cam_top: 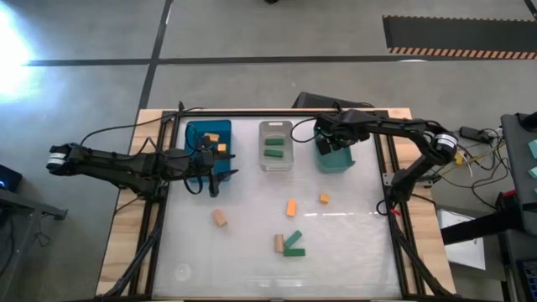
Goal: Sort & place blocks by color
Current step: Put the brown block into the green bin, then put the yellow block into the blue bin
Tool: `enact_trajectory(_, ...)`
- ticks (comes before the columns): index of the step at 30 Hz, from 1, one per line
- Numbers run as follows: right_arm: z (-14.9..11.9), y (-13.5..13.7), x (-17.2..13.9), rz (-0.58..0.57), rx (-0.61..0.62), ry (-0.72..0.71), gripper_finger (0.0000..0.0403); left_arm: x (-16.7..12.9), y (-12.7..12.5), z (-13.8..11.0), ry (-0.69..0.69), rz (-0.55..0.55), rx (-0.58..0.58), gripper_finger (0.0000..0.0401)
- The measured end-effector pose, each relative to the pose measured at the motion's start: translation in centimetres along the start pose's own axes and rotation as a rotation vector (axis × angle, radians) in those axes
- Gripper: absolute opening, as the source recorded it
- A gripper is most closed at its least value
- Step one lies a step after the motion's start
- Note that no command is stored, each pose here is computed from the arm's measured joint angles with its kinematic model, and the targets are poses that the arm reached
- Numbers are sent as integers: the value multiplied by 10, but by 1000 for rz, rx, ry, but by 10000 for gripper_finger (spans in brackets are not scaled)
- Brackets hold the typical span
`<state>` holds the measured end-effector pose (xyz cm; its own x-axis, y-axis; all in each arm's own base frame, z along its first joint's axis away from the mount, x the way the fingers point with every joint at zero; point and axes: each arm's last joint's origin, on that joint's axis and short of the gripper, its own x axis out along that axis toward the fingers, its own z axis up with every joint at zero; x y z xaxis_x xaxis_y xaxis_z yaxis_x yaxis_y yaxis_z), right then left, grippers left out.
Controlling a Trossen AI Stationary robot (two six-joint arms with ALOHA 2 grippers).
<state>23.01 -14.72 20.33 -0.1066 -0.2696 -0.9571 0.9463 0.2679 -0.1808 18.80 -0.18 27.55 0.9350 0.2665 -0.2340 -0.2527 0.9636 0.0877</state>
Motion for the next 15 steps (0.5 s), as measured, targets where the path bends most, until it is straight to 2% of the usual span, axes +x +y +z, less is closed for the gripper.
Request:
enact_trajectory(9, 4, 4, 6, -19, -18, 16, 126, 0, 0, 0, 0, 0, 0, 207)
enact_trajectory(15, 6, 6, -13, 35, -36, -18, 148, 0, 0, 0, 0, 0, 0, 207)
